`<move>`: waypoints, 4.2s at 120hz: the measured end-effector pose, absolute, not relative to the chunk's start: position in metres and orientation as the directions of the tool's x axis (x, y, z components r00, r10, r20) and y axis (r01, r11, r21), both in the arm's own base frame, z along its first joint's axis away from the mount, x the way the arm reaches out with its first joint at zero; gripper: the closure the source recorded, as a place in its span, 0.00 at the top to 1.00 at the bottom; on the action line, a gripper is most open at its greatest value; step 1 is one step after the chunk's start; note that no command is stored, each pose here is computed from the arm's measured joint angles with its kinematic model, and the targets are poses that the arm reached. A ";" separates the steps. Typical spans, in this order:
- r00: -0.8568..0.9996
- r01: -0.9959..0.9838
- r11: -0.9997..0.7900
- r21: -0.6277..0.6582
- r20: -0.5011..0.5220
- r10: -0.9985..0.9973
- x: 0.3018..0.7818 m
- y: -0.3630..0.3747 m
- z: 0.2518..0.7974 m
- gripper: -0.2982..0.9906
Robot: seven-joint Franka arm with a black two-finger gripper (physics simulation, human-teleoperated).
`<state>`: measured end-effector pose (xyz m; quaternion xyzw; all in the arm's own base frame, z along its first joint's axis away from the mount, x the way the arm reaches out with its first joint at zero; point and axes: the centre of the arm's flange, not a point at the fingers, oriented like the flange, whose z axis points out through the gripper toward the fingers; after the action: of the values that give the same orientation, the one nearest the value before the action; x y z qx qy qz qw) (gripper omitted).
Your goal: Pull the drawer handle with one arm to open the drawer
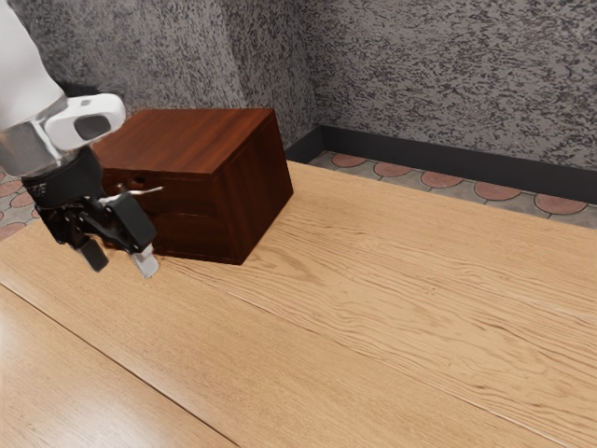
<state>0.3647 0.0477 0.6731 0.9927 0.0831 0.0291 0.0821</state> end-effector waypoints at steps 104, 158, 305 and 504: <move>0.736 -0.523 -0.779 -0.345 0.278 -0.617 0.328 0.102 0.672 0.77; 0.549 -0.759 -0.516 -0.396 0.036 -0.835 0.425 0.199 0.624 0.77; 0.525 -0.781 -0.499 -0.374 0.038 -0.850 0.553 0.333 0.556 0.77; 0.537 -0.793 -0.511 -0.332 0.015 -0.843 0.518 0.337 0.537 0.77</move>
<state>0.5176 0.3370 0.5372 0.8648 -0.4729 0.0875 -0.1442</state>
